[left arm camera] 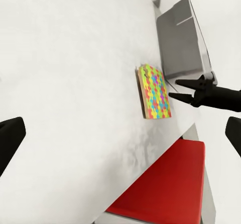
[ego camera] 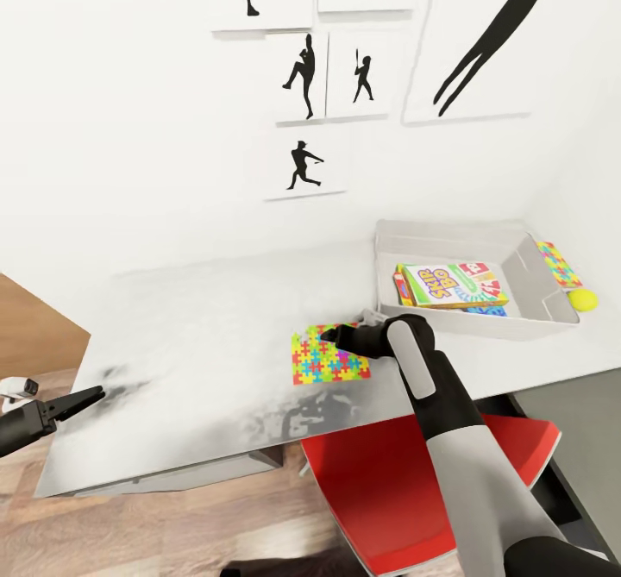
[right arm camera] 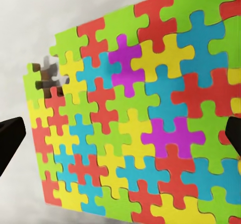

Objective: Put all the toys in the child's room - the three board games (two on the bed and one on the table), the two jigsaw puzzles on the table, and the tennis ball on the table - inside the toy box on the table in the child's room.

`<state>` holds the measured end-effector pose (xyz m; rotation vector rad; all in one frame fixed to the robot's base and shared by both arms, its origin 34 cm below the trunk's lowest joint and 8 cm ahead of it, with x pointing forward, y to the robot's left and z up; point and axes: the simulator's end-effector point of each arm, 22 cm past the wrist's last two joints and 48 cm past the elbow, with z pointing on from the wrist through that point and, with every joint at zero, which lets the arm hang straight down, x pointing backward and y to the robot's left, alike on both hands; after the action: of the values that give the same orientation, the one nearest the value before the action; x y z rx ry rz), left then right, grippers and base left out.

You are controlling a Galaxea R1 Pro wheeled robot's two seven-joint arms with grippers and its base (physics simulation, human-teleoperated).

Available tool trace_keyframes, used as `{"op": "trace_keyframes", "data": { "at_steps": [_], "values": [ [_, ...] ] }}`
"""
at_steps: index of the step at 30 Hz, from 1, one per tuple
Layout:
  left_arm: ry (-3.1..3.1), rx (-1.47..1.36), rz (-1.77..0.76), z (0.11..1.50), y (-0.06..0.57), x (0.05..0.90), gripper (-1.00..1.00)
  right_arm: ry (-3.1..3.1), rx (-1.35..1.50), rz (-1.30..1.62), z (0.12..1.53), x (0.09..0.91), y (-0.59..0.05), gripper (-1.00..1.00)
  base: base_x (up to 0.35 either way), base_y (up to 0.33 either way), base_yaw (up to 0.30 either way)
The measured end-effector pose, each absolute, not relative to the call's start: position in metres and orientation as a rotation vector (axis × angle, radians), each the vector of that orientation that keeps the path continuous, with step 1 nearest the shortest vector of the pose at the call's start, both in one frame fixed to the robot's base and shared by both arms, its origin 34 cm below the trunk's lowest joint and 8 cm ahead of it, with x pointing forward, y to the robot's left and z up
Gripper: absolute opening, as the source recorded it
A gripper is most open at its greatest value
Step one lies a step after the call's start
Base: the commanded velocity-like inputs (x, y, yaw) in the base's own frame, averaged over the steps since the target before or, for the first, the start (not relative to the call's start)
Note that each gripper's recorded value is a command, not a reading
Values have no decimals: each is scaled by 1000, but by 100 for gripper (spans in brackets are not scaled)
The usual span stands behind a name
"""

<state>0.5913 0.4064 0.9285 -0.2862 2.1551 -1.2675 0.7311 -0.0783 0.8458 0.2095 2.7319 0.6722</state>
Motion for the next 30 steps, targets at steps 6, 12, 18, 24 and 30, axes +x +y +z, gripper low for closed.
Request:
{"op": "trace_keyframes", "data": {
  "at_steps": [6,12,18,24,30],
  "values": [
    [2155,-287,-1268,928,406,591,100,2735,204,653,844,731,-81,100,0,0,0],
    [2155,-286,-1267,929,406,591,100,2730,192,619,843,733,-84,100,0,0,0],
    [2155,-286,-1267,929,406,591,100,2728,183,572,842,735,-90,100,0,0,0],
    [2157,-285,-1265,929,407,591,100,2726,176,547,841,736,-94,100,0,0,0],
    [2157,-285,-1264,929,408,591,100,2729,157,493,839,737,-100,100,0,0,0]
  ]
}}
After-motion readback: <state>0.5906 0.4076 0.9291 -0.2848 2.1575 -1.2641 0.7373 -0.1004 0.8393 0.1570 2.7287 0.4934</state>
